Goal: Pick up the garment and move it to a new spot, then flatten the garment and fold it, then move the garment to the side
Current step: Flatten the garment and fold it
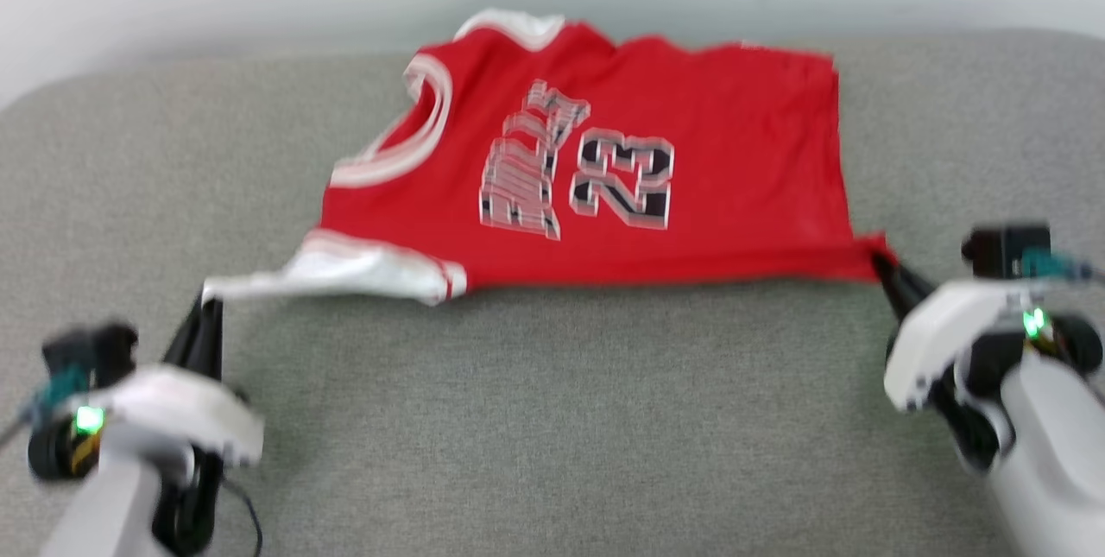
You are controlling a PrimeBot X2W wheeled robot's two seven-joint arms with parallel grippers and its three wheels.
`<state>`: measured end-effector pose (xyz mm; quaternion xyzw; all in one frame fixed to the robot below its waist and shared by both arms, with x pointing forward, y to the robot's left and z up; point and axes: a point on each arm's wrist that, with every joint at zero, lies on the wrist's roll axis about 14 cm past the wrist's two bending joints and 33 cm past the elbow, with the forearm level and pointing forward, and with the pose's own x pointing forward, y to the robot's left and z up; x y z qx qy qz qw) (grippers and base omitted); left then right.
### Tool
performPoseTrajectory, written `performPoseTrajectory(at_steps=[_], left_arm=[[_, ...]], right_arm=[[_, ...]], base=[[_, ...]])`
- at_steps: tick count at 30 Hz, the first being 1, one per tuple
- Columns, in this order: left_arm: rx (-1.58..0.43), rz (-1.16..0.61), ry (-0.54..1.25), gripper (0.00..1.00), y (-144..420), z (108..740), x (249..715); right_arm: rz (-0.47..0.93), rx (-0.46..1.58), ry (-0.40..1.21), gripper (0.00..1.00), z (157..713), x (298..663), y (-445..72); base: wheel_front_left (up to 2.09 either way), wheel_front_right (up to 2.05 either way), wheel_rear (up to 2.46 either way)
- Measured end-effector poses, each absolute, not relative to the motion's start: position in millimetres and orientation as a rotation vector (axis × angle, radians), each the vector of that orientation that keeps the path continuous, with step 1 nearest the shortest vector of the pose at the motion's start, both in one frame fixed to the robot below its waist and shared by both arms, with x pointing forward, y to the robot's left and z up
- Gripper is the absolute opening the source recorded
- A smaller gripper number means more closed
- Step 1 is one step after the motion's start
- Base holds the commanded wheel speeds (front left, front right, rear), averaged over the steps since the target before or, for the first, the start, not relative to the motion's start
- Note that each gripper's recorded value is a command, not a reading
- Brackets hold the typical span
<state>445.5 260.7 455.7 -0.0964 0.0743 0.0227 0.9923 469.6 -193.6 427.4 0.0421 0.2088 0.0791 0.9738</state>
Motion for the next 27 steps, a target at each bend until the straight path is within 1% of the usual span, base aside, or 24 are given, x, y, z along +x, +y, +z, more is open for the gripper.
performPoseTrajectory(at_steps=[6,11,16,18,22,27], left_arm=[[-0.221,0.134,0.160,0.00,267,450,376],[-0.248,0.213,0.186,0.00,269,452,323],[-0.270,0.262,0.183,0.00,269,467,288],[-0.266,0.274,0.173,0.00,271,475,281],[-0.261,0.235,0.118,0.00,264,497,290],[-0.273,0.132,0.054,0.00,243,520,323]], right_arm=[[0.145,0.151,0.412,0.00,423,418,-200],[0.139,0.160,0.450,0.00,414,375,-205],[0.124,0.158,0.467,0.00,417,347,-207],[0.125,0.155,0.472,0.00,422,343,-205],[0.117,0.148,0.442,0.00,440,349,-202],[0.134,0.127,0.450,0.00,448,365,-192]], base=[[0.00,0.00,0.00],[0.00,0.00,0.00],[0.00,0.00,0.00],[0.00,0.00,0.00],[0.00,0.00,0.00],[0.00,0.00,0.00]])
